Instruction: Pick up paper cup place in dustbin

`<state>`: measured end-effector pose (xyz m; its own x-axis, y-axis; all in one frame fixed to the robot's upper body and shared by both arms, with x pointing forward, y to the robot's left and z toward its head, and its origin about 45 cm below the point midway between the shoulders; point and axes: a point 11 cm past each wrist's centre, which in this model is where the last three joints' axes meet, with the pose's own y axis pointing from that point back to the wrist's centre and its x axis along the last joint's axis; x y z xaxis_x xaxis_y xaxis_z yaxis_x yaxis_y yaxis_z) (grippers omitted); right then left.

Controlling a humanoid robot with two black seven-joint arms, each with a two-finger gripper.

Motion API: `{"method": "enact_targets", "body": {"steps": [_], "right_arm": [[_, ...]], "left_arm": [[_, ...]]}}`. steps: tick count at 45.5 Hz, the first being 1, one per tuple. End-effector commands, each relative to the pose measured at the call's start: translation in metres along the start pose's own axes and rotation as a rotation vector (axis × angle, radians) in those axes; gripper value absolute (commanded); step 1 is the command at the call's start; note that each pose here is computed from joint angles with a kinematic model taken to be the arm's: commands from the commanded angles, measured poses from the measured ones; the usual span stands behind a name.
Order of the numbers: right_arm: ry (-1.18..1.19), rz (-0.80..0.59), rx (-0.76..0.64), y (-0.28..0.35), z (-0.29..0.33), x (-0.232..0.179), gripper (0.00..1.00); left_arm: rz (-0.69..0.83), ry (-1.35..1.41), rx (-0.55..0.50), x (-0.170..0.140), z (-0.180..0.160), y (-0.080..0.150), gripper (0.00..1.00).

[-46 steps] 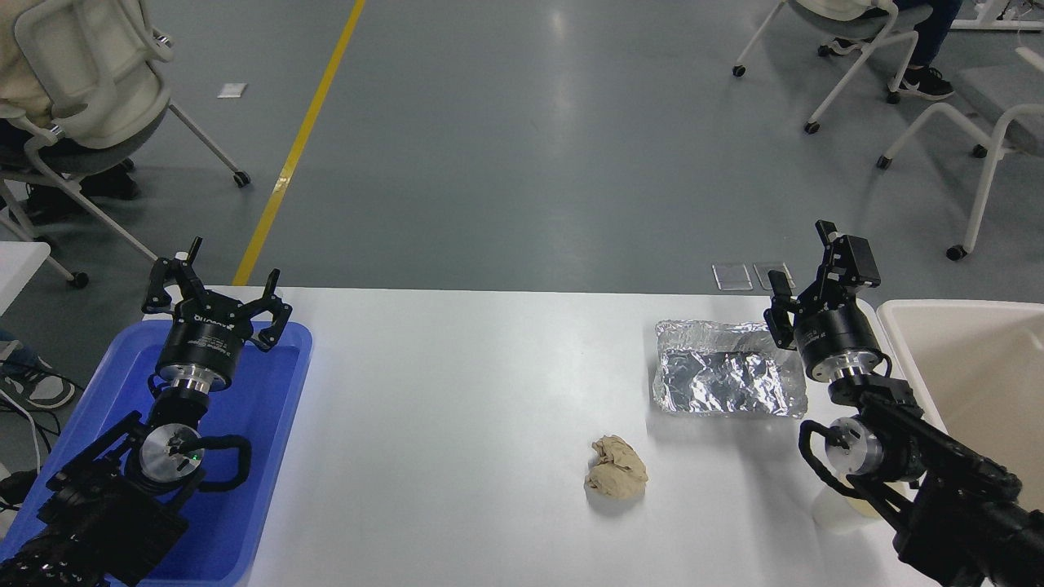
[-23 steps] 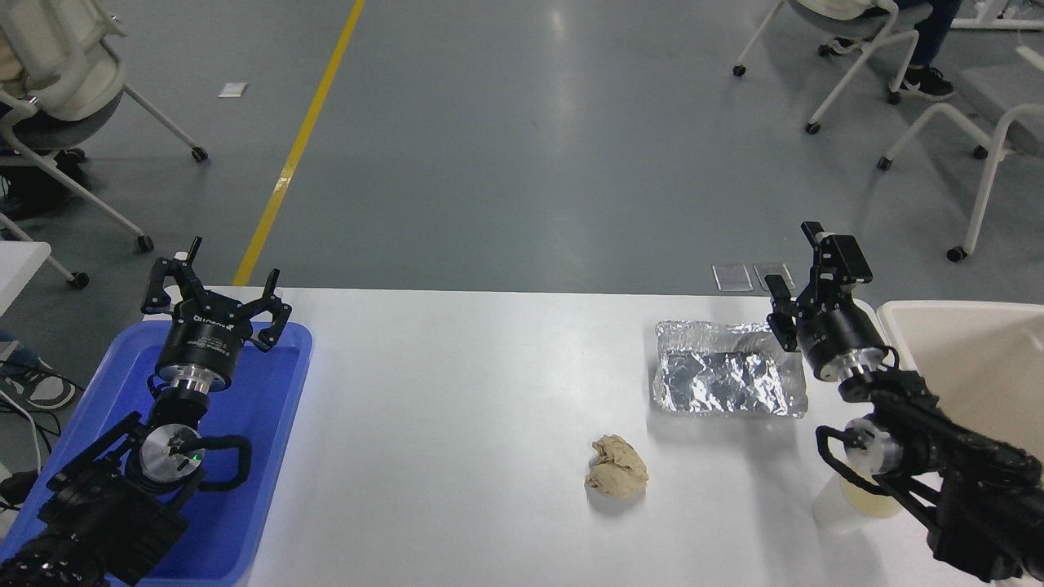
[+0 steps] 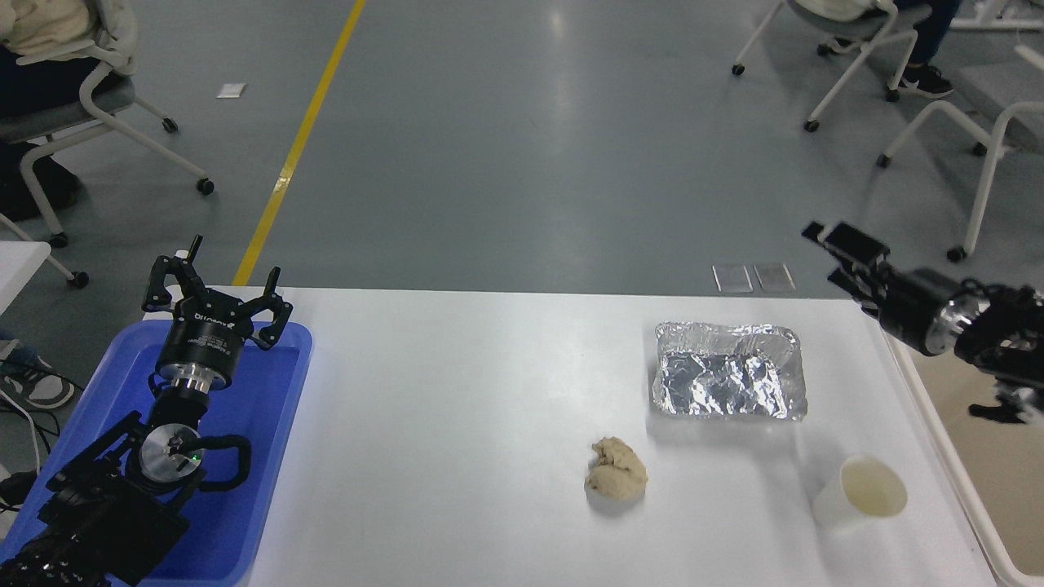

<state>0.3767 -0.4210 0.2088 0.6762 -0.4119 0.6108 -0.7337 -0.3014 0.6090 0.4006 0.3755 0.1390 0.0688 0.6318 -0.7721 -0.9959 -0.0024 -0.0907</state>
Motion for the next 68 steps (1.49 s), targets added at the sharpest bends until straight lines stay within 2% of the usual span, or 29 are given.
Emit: {"method": "enact_targets", "body": {"steps": [1, 6, 9, 14, 22, 32, 37, 43, 53, 61, 68], "right_arm": [[0.084, -0.248, -0.217, 0.057, 0.013, 0.007, 1.00], [0.022, -0.417, -0.261, 0.070, -0.004, -0.004, 1.00], [-0.029, -0.569, -0.331, 0.090, -0.033, 0.008, 1.00], [-0.091, -0.696, -0.351, 0.102, -0.075, 0.021, 1.00], [0.062, -0.644, -0.298, 0.099, -0.139, 0.049, 1.00], [0.189, -0.614, -0.257, 0.103, -0.195, 0.061, 1.00], [0.286, -0.596, -0.305, 0.104, -0.210, 0.068, 1.00], [0.385, -0.556, -0.511, 0.105, -0.201, 0.076, 0.99], [0.427, -0.564, -0.515, 0.100, -0.208, 0.073, 1.00], [0.510, -0.583, -0.607, 0.106, -0.190, 0.077, 1.00], [0.493, -0.657, -0.598, 0.095, -0.177, 0.056, 1.00]], "left_arm": [[-0.001, -0.001, 0.001, 0.000, 0.000, 0.000, 1.00], [-0.001, -0.001, 0.001, 0.000, 0.000, 0.000, 1.00], [-0.001, -0.001, 0.001, 0.000, 0.000, 0.000, 1.00], [-0.001, -0.001, 0.001, 0.000, 0.000, 0.000, 1.00], [-0.001, -0.001, 0.001, 0.000, 0.000, 0.000, 1.00], [0.000, 0.000, 0.000, 0.000, 0.000, 0.000, 1.00], [0.000, 0.000, 0.000, 0.000, 0.000, 0.000, 1.00], [0.000, 0.000, 0.000, 0.000, 0.000, 0.000, 1.00], [0.001, -0.001, 0.001, 0.000, 0.000, 0.000, 1.00], [0.002, -0.002, 0.001, 0.000, 0.000, 0.000, 1.00], [0.004, -0.003, 0.001, 0.000, 0.000, 0.000, 1.00]]}}
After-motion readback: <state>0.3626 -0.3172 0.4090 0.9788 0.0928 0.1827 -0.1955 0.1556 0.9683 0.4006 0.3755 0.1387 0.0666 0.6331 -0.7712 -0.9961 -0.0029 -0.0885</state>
